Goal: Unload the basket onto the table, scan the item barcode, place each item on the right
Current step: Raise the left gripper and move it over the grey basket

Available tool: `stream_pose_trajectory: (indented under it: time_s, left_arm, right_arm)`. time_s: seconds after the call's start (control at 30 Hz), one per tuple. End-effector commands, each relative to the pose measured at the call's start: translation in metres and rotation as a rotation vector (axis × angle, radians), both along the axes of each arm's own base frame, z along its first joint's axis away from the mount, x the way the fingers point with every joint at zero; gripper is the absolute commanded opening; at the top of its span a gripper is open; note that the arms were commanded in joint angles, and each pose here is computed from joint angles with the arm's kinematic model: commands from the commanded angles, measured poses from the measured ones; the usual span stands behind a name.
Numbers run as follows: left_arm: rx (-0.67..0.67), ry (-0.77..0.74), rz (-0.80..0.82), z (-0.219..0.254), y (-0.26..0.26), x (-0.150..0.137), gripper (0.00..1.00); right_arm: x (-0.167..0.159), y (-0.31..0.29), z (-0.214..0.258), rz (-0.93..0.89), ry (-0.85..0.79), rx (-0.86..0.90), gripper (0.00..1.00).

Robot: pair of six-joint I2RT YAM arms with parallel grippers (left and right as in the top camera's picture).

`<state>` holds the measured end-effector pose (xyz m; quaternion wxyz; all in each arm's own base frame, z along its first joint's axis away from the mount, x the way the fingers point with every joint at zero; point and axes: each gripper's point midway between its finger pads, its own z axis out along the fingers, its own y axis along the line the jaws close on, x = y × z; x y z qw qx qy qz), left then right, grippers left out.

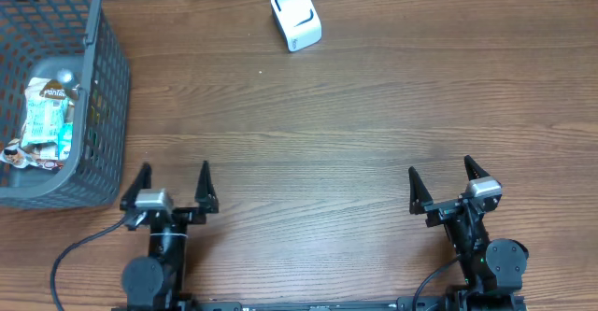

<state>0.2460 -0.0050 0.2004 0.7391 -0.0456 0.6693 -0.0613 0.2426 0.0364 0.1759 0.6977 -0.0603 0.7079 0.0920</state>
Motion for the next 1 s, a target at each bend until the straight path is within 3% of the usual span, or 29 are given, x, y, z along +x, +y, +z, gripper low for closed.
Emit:
stream_pose_trajectory:
  time_s: [0.0, 0.2, 0.4, 0.7, 0.97]
  left_arm:
    - [0.018, -0.176, -0.017, 0.046, -0.004, -0.01, 1.0]
    - [0.023, -0.454, -0.055, 0.132, -0.01, -0.045, 1.0]
    - [0.025, -0.526, -0.059, 0.201, -0.009, -0.083, 1.0]
    - [0.077, -0.378, -0.081, 0.269, -0.013, -0.119, 1.0]
    - [0.123, -0.133, -0.192, 0.306, -0.032, -0.103, 1.0]
  right_arm:
    - [0.0, -0.001, -0.002, -0.003, -0.005, -0.002, 1.0]
    - [0.0, -0.001, -0.002, -0.003, -0.005, -0.002, 1.0]
    - [0.0, -0.001, -0.002, -0.003, -0.005, -0.002, 1.0]
    - [0.0, -0.001, -0.002, -0.003, -0.005, -0.002, 1.0]
    - [0.0, -0.001, -0.002, -0.003, -0.005, -0.002, 1.0]
